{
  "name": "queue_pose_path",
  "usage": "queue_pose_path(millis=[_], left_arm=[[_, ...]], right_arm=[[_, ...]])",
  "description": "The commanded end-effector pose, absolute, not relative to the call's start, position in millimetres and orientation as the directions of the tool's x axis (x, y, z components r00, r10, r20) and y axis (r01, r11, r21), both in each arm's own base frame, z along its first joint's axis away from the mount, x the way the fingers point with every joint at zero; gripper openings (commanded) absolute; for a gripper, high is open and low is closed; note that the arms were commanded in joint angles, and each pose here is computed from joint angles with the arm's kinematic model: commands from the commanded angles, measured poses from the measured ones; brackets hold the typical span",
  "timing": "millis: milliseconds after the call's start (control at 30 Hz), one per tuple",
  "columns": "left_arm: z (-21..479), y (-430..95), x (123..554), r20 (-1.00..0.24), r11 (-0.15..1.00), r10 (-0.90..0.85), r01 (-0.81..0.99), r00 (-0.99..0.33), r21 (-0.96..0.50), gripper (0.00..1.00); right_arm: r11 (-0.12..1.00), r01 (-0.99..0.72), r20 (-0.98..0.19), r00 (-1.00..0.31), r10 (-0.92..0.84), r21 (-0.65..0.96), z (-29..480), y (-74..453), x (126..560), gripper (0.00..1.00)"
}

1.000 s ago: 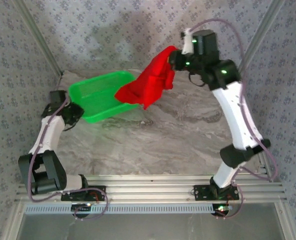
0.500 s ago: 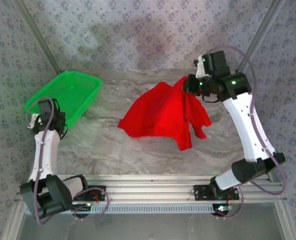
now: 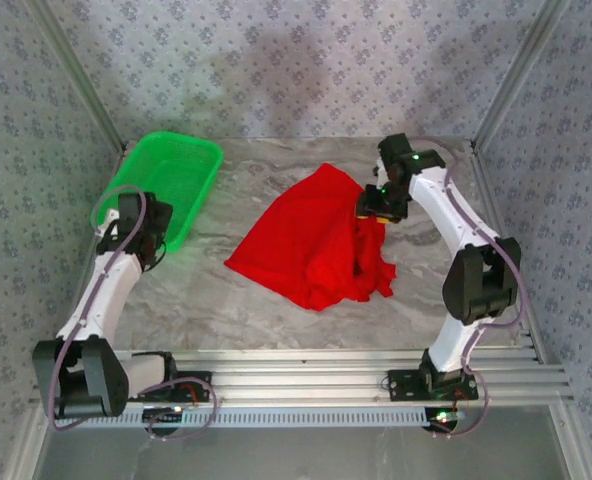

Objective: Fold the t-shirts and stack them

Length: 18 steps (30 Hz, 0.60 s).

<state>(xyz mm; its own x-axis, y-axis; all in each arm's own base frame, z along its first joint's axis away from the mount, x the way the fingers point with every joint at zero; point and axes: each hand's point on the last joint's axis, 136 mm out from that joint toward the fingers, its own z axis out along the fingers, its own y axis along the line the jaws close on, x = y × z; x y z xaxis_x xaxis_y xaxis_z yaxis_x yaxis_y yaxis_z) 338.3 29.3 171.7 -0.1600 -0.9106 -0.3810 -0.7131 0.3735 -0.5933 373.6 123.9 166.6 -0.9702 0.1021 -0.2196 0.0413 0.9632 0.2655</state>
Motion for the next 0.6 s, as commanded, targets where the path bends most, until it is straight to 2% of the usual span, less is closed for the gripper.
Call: queue_pose_path(millis=[0,133,200,233,433,567], left_arm=[[209.2,2.4,320.5,-0.405,0.5,-0.862,-0.643,-0.304,-0.581,1.0],[217.2,-29.4,284.2,-0.396,0.6,-0.8,-0.587,-0.451,-0.543,1.0],[205.8,-51.9,263.8,-0.367,0.655,-0.752,-0.555,-0.548,-0.513,0.99],[194.4,-66.0,257.8,-0.333,0.672,-0.729,-0.537,-0.598,-0.51,0.98],[111.0,-126.2,258.6,-0.129,0.717,-0.626,-0.504,-0.769,-0.481,0.88],[87.3,-140.9,286.7,-0.128,0.731,-0.61,-0.492,-0.782,-0.474,0.85]], right_arm=[[0.979,0.02,-0.257,-0.964,0.073,0.202,170.3,101.6,384.9,0.64],[0.977,0.015,-0.315,-0.945,0.083,0.213,196.5,92.8,367.9,0.81],[0.969,-0.002,-0.35,-0.933,0.086,0.246,213.3,94.9,347.3,0.97],[0.958,-0.003,-0.349,-0.931,0.102,0.288,218.7,99.4,334.2,1.0],[0.917,0.074,-0.24,-0.954,0.179,0.391,200.7,104.6,259.9,1.0],[0.9,0.114,-0.165,-0.966,0.2,0.422,168.0,107.1,230.8,1.0]])
